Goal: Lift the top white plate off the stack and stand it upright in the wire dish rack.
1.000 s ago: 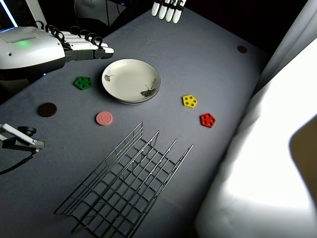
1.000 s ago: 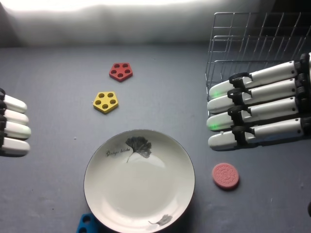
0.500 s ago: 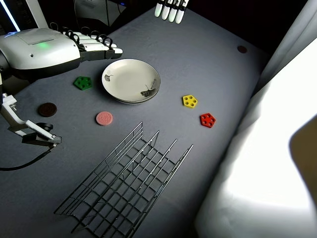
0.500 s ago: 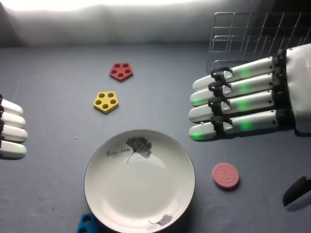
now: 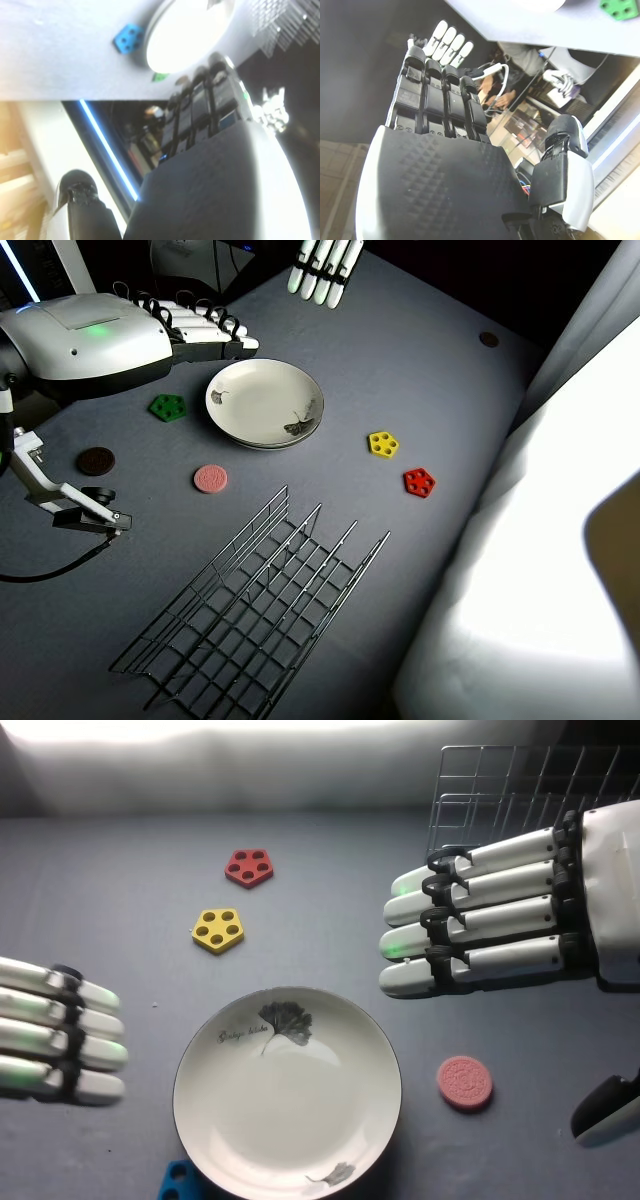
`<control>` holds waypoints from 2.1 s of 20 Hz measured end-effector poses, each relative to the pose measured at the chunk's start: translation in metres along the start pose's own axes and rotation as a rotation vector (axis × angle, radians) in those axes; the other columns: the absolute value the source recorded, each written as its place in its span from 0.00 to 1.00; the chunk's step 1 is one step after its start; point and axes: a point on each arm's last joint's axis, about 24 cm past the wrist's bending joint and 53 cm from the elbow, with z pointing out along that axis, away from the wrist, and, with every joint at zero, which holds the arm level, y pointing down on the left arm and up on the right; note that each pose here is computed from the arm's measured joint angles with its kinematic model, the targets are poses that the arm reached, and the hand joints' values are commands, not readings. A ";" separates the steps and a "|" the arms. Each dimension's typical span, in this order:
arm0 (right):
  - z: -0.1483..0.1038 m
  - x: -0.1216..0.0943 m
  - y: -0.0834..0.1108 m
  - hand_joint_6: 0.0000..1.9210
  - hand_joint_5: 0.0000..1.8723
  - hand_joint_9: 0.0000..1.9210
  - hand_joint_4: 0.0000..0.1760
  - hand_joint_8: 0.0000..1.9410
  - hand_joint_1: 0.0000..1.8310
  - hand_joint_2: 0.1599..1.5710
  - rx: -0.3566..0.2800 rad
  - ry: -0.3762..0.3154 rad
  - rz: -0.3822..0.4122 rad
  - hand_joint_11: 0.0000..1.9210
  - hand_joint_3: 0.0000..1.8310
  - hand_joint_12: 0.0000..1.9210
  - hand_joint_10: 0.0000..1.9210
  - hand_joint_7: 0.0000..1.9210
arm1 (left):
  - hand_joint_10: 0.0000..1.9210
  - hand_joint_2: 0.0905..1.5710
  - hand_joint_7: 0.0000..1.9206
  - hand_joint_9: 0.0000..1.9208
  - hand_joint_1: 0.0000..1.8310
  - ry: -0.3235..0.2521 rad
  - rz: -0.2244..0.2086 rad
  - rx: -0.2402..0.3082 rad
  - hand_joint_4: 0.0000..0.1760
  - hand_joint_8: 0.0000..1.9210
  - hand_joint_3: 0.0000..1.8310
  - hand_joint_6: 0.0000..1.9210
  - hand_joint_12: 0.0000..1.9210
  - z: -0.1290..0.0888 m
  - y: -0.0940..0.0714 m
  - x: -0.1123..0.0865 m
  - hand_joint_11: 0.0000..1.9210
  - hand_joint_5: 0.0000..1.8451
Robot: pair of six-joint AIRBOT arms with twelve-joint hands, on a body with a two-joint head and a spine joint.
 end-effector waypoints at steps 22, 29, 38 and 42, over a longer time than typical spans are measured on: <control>0.002 -0.001 0.014 0.00 0.07 0.07 0.00 0.00 0.09 0.59 -0.019 -0.010 -0.047 0.09 0.00 0.01 0.00 0.07 | 0.00 0.54 0.05 0.05 0.10 0.048 0.078 0.011 0.00 0.00 0.00 0.00 0.06 0.079 0.010 0.033 0.05 0.04; 0.001 -0.003 0.012 0.00 0.08 0.07 0.00 0.00 0.09 0.59 -0.014 -0.014 -0.057 0.10 0.00 0.01 0.00 0.07 | 0.00 0.54 0.04 0.05 0.10 0.066 0.112 -0.004 0.00 0.00 0.00 0.00 0.06 0.092 0.021 0.039 0.05 0.04; -0.003 -0.001 0.012 0.00 0.07 0.07 0.00 0.00 0.11 0.59 -0.026 -0.016 -0.045 0.10 0.00 0.01 0.00 0.07 | 0.00 0.54 0.04 0.05 0.11 0.054 0.141 -0.054 0.00 0.00 0.00 0.00 0.05 0.099 0.049 0.036 0.06 0.04; -0.004 0.003 0.016 0.00 0.07 0.07 0.00 0.00 0.10 0.59 -0.047 -0.013 -0.089 0.09 0.00 0.01 0.00 0.07 | 0.00 0.54 0.04 0.05 0.11 0.081 0.165 -0.050 0.00 0.00 0.00 0.00 0.05 0.099 0.054 0.042 0.06 0.04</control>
